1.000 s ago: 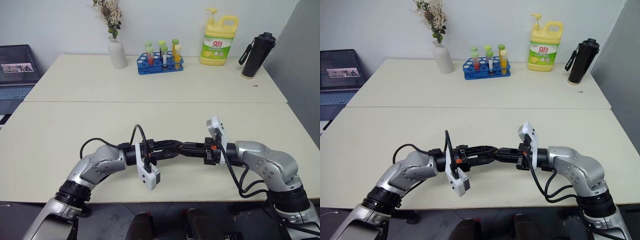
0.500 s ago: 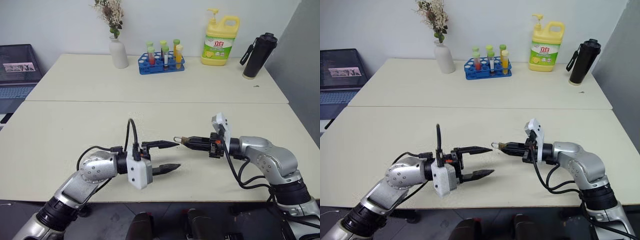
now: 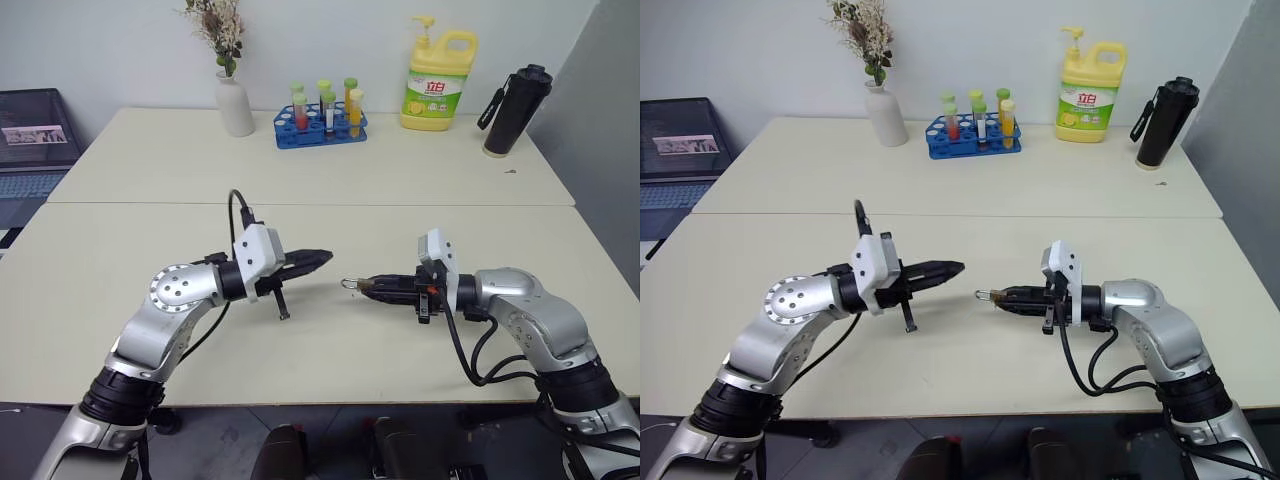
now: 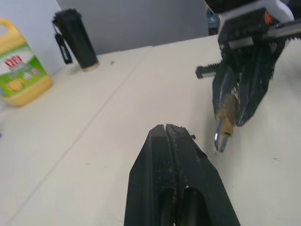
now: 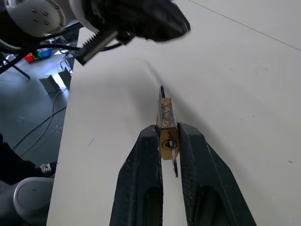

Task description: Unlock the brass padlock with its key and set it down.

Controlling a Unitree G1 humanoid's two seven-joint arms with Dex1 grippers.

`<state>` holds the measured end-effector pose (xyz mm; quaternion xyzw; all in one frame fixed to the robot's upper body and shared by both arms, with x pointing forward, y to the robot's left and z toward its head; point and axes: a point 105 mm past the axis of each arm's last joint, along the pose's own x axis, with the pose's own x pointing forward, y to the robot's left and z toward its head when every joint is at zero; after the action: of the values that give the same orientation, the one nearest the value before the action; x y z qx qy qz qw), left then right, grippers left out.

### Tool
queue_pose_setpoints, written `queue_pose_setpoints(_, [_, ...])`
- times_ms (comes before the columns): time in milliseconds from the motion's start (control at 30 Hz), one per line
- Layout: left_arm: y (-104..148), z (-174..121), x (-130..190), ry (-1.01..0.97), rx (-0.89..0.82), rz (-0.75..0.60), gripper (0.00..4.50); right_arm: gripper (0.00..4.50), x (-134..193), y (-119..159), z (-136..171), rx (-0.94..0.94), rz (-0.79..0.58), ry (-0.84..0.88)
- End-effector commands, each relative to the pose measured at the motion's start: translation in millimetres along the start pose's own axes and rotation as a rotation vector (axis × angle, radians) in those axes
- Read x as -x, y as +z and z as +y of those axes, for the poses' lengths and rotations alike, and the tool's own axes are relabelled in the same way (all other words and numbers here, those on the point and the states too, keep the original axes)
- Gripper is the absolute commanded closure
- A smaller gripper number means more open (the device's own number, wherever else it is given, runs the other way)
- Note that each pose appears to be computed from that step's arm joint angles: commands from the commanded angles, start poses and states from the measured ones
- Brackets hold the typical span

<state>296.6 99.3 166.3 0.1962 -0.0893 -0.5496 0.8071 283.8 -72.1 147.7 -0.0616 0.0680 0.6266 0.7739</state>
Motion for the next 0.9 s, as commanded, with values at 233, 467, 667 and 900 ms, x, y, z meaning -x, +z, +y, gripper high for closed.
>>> queue_pose_setpoints(233, [-2,-15,-15,-0.109,-0.013,-0.02,4.5,4.35,2,23,6,0.033,-0.064,0.014])
queue_pose_setpoints(467, [-5,-22,-14,-0.151,0.001,-0.005,4.5,4.35,0,25,6,0.016,-0.071,0.011])
queue_pose_setpoints(667, [-12,-30,-7,-0.181,0.036,0.041,4.5,4.35,0,26,4,0.004,-0.075,0.003])
queue_pose_setpoints(900, [-20,-22,-7,-0.125,0.038,0.05,4.5,4.35,-1,31,5,-0.011,-0.098,0.016])
